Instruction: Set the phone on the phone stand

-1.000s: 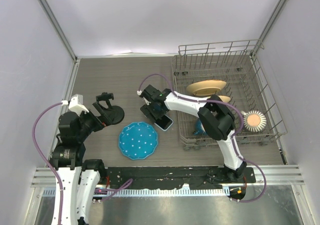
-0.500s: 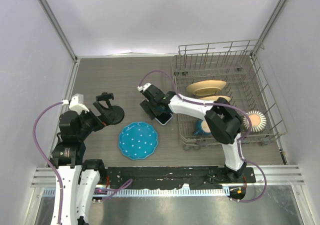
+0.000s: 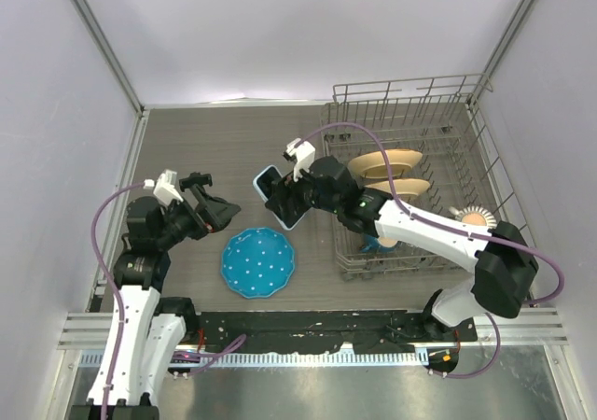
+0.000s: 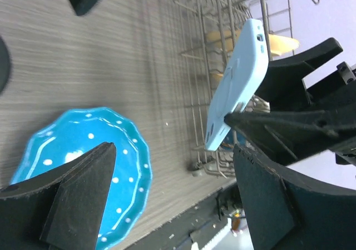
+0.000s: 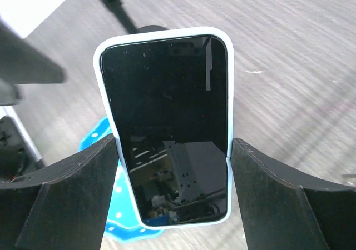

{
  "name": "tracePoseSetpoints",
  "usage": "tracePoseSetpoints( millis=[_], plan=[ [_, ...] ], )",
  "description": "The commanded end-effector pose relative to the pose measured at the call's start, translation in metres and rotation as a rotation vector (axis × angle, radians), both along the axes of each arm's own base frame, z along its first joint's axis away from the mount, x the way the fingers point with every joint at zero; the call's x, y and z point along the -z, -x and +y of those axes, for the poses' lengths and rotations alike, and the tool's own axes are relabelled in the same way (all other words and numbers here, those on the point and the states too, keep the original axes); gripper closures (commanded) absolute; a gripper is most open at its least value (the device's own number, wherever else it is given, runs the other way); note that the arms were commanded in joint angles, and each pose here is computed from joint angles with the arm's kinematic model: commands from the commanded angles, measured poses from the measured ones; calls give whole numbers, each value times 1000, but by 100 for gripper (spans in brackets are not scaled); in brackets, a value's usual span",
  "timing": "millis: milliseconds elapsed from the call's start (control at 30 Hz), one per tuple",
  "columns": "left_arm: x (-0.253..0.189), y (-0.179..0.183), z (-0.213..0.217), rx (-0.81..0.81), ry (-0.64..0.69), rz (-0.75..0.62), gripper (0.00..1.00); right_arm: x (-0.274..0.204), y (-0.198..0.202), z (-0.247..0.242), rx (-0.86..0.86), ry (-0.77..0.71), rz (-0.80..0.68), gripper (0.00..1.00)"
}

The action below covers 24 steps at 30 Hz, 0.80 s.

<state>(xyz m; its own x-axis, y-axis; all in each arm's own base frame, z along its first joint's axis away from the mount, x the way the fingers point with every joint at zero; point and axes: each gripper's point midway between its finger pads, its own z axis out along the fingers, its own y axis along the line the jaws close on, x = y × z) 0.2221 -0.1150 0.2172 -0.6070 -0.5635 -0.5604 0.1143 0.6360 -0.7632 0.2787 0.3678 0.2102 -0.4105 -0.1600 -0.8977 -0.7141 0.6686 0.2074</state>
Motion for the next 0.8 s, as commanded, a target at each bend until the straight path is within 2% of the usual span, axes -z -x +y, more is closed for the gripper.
tracePoseSetpoints(
  millis=[0,200,500,567,667,700,733,767],
  plan=[
    [-43,-1,-27,91,92,-122,9,-49,33,26,-126,-175,-57,99],
    [-46,0,-46,142,66,-107,8,-62,56,32,-127,-126,-128,99],
    [-25,2,-49,150,42,-66,32,-69,66,42,-120,-130,-170,99],
    [-26,4,-49,160,42,-75,34,-69,68,46,-125,-126,-173,99],
    [-30,4,-50,171,40,-95,49,-69,73,54,-147,-114,-170,99],
    [-31,4,-51,180,34,-105,61,-71,74,56,-154,-111,-170,99],
    [-33,5,-52,194,33,-115,69,-69,76,57,-162,-100,-168,99],
    [-32,5,-54,208,29,-115,79,-64,75,57,-166,-78,-173,91]
  ],
)
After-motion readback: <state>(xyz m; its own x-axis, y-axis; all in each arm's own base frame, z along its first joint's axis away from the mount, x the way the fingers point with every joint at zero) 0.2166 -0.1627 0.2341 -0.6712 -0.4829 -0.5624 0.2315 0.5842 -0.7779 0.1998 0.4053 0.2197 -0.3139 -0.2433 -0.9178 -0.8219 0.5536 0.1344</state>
